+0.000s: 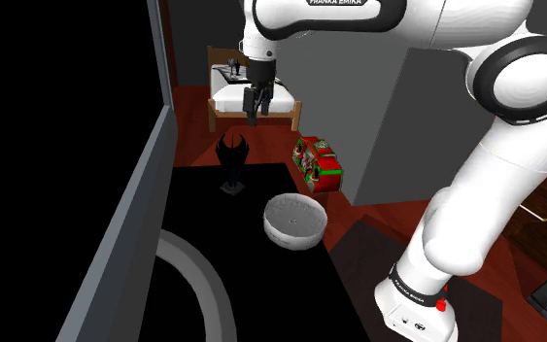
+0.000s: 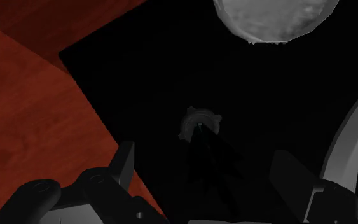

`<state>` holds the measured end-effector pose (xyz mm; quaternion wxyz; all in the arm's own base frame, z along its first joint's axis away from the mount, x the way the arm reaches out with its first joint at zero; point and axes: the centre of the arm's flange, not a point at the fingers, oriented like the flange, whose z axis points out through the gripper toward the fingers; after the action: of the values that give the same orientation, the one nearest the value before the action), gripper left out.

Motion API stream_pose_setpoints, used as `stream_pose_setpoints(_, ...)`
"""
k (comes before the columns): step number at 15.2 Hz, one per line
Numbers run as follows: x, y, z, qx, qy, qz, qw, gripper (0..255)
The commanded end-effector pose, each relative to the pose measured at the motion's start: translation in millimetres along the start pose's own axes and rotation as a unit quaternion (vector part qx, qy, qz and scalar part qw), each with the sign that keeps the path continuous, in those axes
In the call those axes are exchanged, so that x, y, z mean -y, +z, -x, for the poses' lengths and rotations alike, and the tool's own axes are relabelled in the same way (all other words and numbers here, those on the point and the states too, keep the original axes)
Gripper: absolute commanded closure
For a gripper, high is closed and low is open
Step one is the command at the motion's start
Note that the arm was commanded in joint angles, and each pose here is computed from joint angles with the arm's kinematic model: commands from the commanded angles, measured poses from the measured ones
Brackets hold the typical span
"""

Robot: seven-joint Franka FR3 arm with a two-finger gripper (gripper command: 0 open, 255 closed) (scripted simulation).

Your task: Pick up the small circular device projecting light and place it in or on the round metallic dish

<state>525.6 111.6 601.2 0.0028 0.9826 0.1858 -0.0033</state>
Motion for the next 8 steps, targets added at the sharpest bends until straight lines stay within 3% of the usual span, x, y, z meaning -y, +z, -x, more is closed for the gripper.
stream_pose_setpoints(1, 11, 5, -28, 0.006, -0.028, -0.003, 0.9996, 0)
stream_pose_setpoints(5, 31, 14, -73, 0.018, -0.077, -0.009, 0.9968, 0)
stream_pose_setpoints(8, 32, 30, -72, 0.018, -0.077, -0.009, 0.9968, 0)
